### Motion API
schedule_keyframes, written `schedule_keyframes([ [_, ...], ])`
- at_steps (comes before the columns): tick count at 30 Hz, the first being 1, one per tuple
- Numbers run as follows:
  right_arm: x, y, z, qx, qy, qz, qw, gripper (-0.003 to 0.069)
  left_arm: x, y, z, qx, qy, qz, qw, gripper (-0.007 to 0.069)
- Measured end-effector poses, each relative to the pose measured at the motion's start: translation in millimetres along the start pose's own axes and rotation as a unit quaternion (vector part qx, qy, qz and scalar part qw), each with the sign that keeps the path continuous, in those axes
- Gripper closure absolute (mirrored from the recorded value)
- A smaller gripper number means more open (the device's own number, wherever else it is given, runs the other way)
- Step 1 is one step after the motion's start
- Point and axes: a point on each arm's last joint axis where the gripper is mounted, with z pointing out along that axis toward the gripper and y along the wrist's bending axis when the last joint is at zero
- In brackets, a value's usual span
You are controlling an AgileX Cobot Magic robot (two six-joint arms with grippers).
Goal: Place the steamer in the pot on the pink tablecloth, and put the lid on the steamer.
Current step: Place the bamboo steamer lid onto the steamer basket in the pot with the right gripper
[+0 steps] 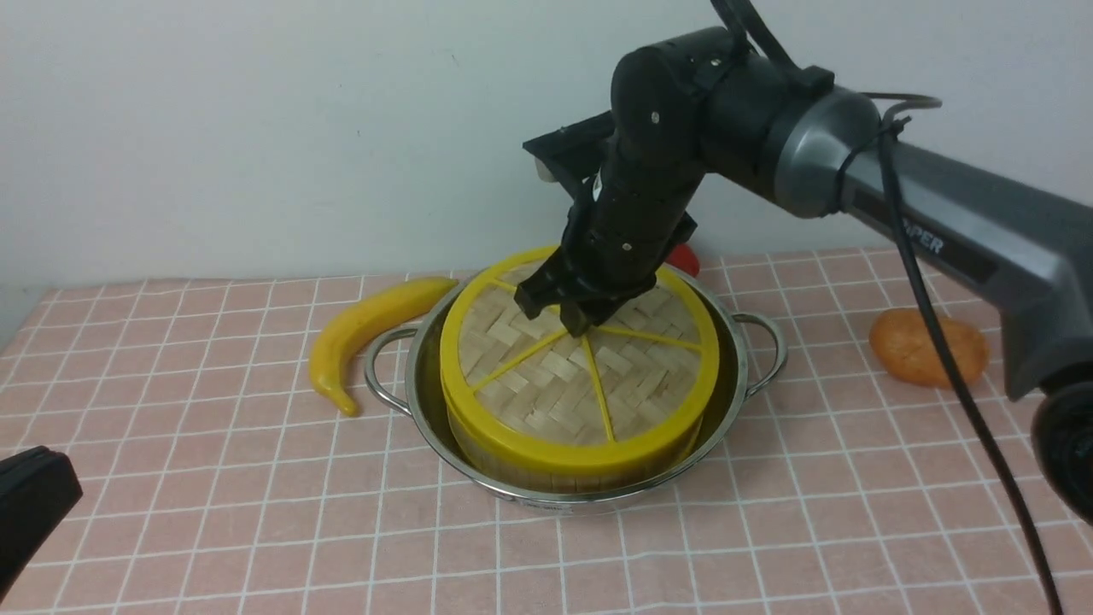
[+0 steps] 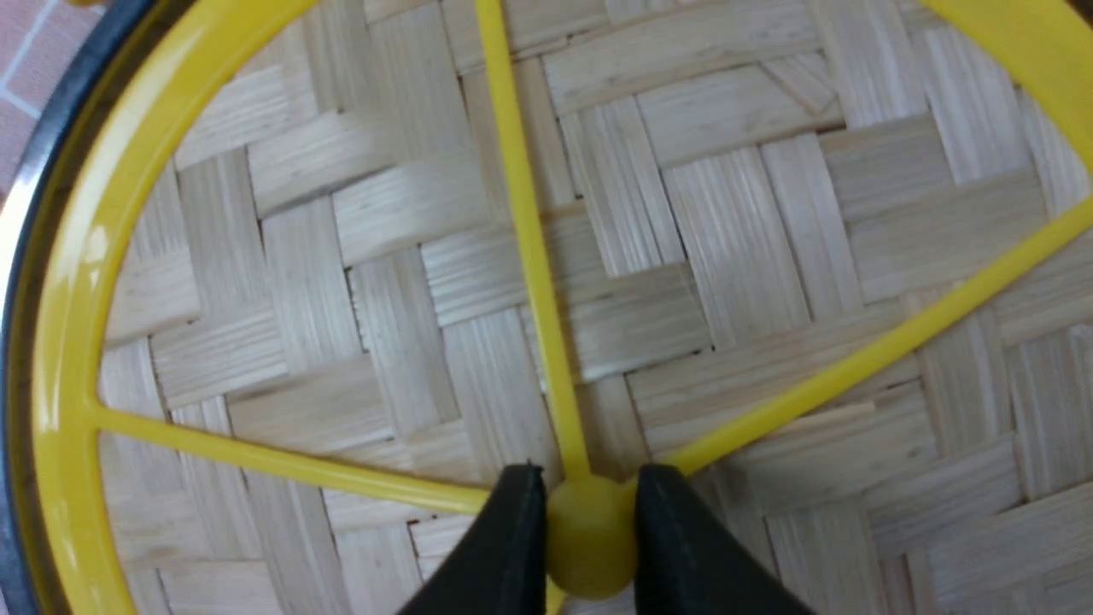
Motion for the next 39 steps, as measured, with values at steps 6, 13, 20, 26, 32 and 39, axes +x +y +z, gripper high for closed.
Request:
schedule_keyframes([
  [6,-10,1,-11,-0.001,-0.033,0.004,0.999,0.0512,0,0,0,0.000,0.000,0.000,1.000,0.0634],
  [13,-9,1,17,0.002,-0.022,0.003,1.000,0.0512,0,0,0,0.000,0.000,0.000,1.000,0.0634],
  [20,-9,1,17,0.005,-0.022,0.001,1.000,0.0512,0,0,0,0.000,0.000,0.000,1.000,0.0634],
  [26,-9,1,17,0.002,-0.022,0.003,1.000,0.0512,0,0,0,0.000,0.000,0.000,1.000,0.0634],
  [32,-9,2,10,0.001,-0.021,0.004,1.000,0.0512,0,0,0,0.000,0.000,0.001,1.000,0.0634],
  [39,-11,3,-9,0.001,-0.035,0.010,0.999,0.0513,0,0,0,-0.001,0.000,0.001,1.000,0.0634],
])
